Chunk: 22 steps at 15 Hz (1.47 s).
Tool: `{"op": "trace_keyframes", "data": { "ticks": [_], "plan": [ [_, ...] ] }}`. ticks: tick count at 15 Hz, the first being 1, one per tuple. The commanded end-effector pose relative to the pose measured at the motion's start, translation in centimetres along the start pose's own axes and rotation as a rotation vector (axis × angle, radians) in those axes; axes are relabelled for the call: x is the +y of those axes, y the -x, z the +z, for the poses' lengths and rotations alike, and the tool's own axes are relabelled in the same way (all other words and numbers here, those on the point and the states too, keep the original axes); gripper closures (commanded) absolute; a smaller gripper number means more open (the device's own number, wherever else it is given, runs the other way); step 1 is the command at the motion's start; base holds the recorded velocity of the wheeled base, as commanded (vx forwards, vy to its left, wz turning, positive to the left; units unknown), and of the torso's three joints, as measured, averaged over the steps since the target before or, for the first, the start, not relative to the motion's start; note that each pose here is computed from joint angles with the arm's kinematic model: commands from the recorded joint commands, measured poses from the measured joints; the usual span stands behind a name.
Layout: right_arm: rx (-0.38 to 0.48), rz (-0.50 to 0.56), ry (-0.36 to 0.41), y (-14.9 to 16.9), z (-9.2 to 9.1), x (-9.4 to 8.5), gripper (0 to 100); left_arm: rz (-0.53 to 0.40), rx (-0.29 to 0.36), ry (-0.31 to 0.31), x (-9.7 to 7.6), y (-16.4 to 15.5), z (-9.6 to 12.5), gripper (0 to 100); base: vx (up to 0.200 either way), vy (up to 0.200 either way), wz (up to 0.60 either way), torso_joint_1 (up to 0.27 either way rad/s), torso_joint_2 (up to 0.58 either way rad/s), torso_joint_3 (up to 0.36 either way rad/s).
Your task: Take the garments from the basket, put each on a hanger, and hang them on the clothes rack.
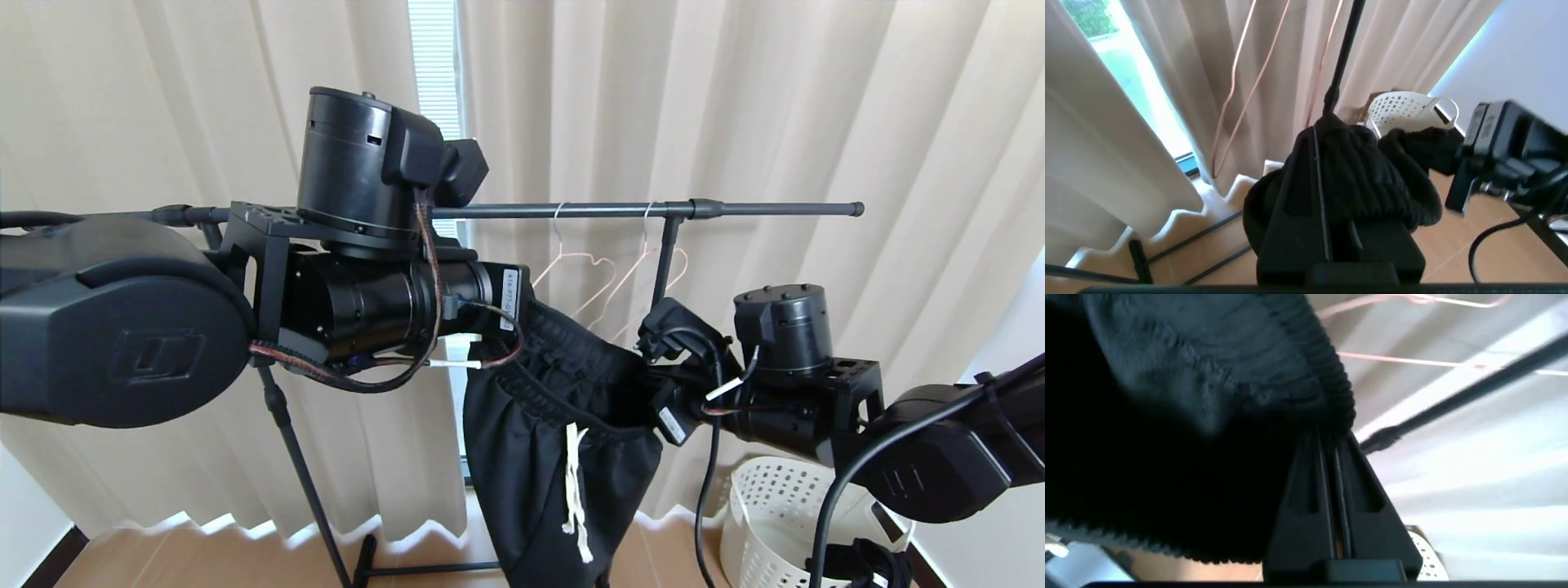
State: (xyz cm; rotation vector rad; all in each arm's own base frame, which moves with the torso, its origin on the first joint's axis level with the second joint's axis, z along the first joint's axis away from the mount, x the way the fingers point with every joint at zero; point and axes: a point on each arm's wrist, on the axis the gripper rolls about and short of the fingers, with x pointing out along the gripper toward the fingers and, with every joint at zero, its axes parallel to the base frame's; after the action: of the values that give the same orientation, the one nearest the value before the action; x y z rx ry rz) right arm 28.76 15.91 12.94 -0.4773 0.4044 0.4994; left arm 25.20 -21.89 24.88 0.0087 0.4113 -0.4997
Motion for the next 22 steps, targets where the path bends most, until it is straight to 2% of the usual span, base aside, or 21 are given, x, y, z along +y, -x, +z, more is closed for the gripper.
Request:
{"op": "trace_keyframes", "data": {
  "ticks": [1,4,5,8,10,12,15,16,17,21,22],
  "plan": [
    [-0.060,-0.088,-0.035,2.0,1.2,-3.0,100,0.009,0.056,-0.010,0.2,-0.6,-1.5,100,0.000,0.000,0.00,0.000,0.00,0.000],
    [-0.119,-0.183,-0.062,4.4,2.1,-5.7,100,0.025,0.136,-0.030,0.1,-3.0,-3.6,100,0.000,0.000,0.00,0.000,0.00,0.000],
    [-0.138,-0.201,-0.065,5.1,2.4,-6.2,100,0.027,0.152,-0.037,0.1,-3.6,-4.0,0,0.000,0.000,0.00,0.000,0.00,0.000],
    [-0.167,-0.269,-0.071,6.1,2.8,-8.0,100,0.032,0.176,-0.058,0.1,-4.7,-4.7,0,0.000,0.000,0.00,0.000,0.00,0.000],
    [-0.181,-0.316,-0.081,6.7,3.1,-8.9,100,0.054,0.177,-0.080,1.1,-5.0,-4.6,0,0.000,0.000,0.00,0.000,0.00,0.000],
    [-0.192,-0.337,-0.086,7.2,3.3,-9.4,100,0.078,0.173,-0.100,2.3,-5.4,-4.2,0,0.000,0.000,0.00,0.000,0.00,0.000],
    [-0.184,-0.371,-0.096,7.1,3.3,-10.0,100,0.061,0.177,-0.121,2.9,-5.2,-4.1,0,0.000,0.000,0.00,0.000,0.00,0.000],
    [-0.178,-0.389,-0.099,7.0,3.3,-10.1,100,0.030,0.179,-0.126,3.0,-4.8,-4.1,0,0.000,0.000,0.00,0.000,0.00,0.000],
    [-0.179,-0.406,-0.101,7.1,3.4,-10.2,100,-0.057,0.179,-0.116,2.9,-3.8,-3.9,0,0.000,0.000,0.00,0.000,0.00,0.000],
    [-0.180,-0.429,-0.108,7.6,3.3,-10.5,100,-0.362,0.130,-0.058,4.7,0.8,-2.5,0,0.000,0.000,0.00,0.000,0.00,0.000],
    [-0.189,-0.446,-0.111,8.1,3.4,-10.9,100,-0.360,0.124,-0.057,4.9,1.1,-2.5,0,0.000,0.000,0.00,0.000,0.00,0.000]
  ]
}}
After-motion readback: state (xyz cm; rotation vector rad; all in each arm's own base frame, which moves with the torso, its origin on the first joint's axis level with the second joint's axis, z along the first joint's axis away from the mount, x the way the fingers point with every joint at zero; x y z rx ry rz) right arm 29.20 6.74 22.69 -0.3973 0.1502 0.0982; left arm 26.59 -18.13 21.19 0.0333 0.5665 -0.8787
